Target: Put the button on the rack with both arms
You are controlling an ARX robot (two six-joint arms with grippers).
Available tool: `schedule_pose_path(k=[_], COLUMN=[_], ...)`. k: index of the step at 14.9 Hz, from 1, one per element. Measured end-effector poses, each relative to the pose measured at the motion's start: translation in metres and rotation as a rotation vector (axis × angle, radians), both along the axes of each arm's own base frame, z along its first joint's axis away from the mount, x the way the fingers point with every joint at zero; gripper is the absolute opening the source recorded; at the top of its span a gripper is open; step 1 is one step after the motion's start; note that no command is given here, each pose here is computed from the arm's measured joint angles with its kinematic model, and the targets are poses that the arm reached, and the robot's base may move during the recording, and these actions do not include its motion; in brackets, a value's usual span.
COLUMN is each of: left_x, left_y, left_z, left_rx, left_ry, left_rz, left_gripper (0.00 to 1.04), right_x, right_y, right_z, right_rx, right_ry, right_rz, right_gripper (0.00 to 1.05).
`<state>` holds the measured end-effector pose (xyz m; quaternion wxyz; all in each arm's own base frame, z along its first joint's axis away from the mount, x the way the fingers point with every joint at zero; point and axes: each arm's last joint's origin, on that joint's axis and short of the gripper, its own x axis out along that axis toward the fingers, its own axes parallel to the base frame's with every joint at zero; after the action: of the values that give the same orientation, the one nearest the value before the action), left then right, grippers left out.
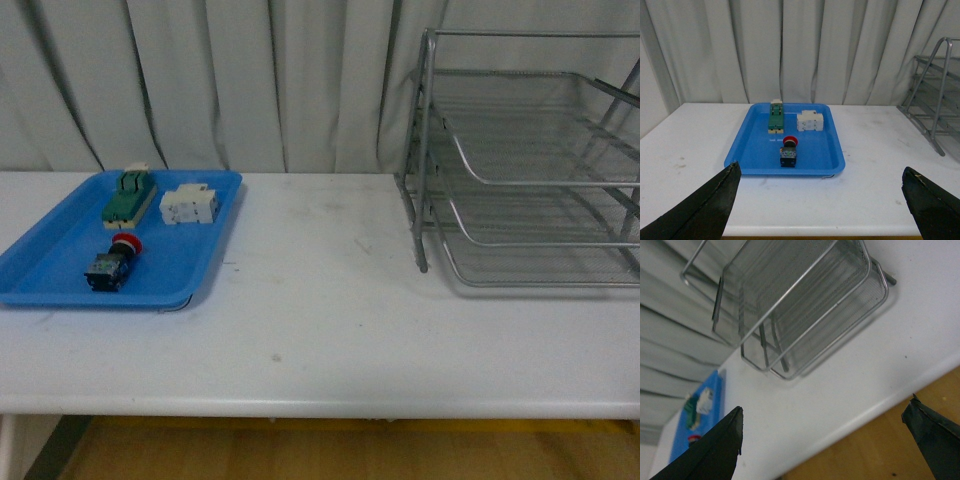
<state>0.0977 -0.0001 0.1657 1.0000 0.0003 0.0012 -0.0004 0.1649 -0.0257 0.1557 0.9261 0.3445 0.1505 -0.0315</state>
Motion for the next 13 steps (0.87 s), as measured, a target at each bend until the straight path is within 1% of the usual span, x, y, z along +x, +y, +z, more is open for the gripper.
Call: schedule_pose_path(k=[2, 3, 4, 5, 6, 9, 13], left_x=[0.000, 0.000, 0.000, 0.000, 0.000, 0.000, 0.000], left_y=[0.000, 0.000, 0.000, 0.000, 0.000, 0.000, 0.000], left_z=[0.000, 0.000, 0.000, 0.000, 0.000, 0.000, 0.000], left_rx=[0.000, 0.000, 0.000, 0.000, 0.000, 0.000, 0.000], left_ry=[0.000, 0.000, 0.000, 0.000, 0.000, 0.000, 0.000], left_rz=[0.000, 0.000, 0.000, 0.000, 0.000, 0.000, 0.000], left_gripper=[0.98, 0.98, 0.98, 0.98, 0.98, 0.98, 0.98], right_x=[0.048, 0.069, 0.096, 0.116, 0.131, 0.173, 0.202], right_y=[-0.010, -0.012, -0.012, -0.011, -0.010, -0.006, -0.003], right_z=[-0.003, -0.007, -0.020, -0.036, -0.047, -0.059, -0.068], right_rx=[0.160, 0.208, 0.273, 0.327, 0.357, 0.401, 0.417], right_ry=[-0.052, -0.066, -0.036, 0.029, 0.062, 0.094, 0.114], right_rz=[-0.057, -0.075, -0.080, -0.091, -0.106, -0.112, -0.122], right_gripper=[0.98, 0.98, 0.98, 0.98, 0.98, 0.98, 0.98])
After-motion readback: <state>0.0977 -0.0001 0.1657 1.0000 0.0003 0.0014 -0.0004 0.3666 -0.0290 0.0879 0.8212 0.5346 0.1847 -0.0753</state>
